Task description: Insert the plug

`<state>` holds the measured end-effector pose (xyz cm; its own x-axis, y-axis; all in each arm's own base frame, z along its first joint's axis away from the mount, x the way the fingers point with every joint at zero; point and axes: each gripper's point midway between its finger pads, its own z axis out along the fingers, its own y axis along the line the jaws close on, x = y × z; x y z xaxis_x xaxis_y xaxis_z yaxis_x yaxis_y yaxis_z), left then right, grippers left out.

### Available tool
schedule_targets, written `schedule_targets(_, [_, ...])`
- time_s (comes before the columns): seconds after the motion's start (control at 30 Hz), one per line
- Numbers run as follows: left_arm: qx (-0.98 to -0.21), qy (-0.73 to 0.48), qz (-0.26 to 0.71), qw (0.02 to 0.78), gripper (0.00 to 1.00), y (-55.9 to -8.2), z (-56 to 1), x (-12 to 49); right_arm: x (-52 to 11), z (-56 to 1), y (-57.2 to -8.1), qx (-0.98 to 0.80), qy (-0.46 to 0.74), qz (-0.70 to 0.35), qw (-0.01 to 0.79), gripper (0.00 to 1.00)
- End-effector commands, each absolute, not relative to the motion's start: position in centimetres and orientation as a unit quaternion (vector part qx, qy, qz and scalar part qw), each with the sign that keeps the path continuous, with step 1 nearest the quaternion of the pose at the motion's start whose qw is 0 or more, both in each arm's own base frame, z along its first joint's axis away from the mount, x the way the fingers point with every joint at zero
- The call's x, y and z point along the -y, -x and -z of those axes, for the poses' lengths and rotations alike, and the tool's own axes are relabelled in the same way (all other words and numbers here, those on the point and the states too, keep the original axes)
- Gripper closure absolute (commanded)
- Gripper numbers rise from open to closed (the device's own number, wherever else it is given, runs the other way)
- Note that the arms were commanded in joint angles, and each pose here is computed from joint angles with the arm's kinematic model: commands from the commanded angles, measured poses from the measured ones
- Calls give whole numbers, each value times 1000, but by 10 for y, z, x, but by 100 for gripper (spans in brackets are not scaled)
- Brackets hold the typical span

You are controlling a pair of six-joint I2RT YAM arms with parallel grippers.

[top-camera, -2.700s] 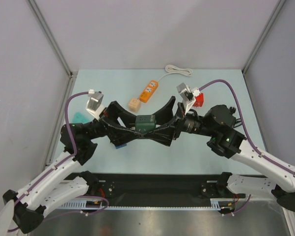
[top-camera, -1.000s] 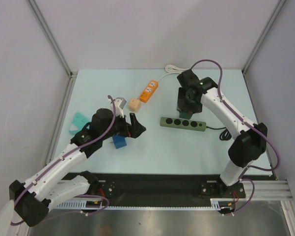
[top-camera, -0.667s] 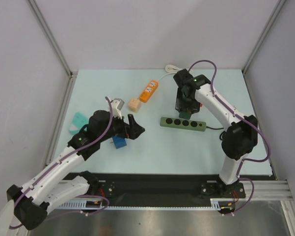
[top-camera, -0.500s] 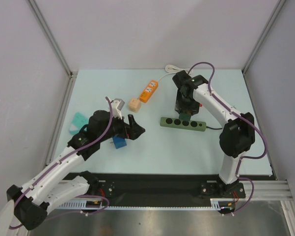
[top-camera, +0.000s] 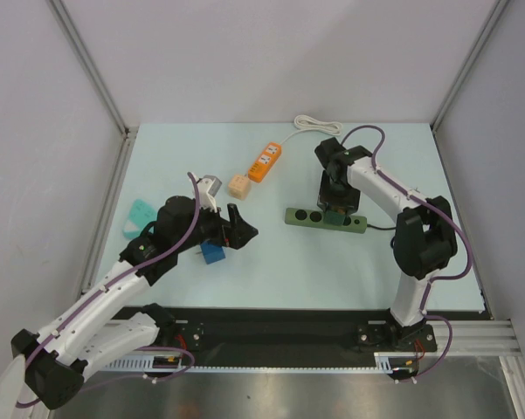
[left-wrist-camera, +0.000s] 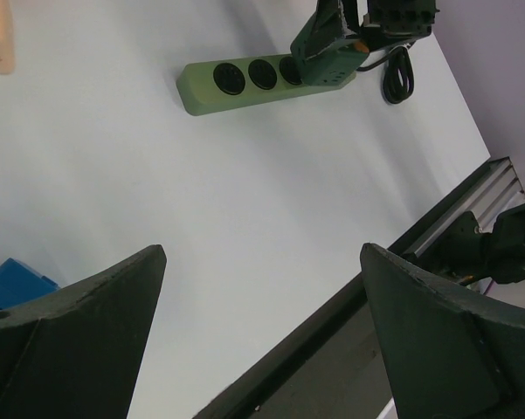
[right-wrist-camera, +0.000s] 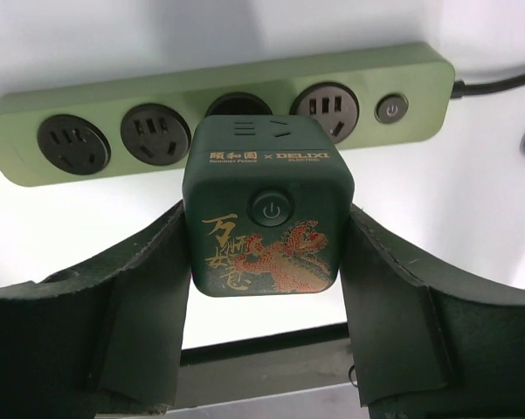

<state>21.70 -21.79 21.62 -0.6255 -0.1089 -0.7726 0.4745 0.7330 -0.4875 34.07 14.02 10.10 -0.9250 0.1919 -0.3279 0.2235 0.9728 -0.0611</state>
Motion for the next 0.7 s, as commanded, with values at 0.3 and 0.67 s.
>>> schedule_targets(0.3, [-823, -115, 345, 437, 0, -219, -224, 214, -146, -120, -362, -972, -99, 9, 212, 100])
schedule_targets(0.67, [-824, -115, 346, 434, 0, -219, -223, 215, -140, -119, -357, -973, -99, 24, 209, 100])
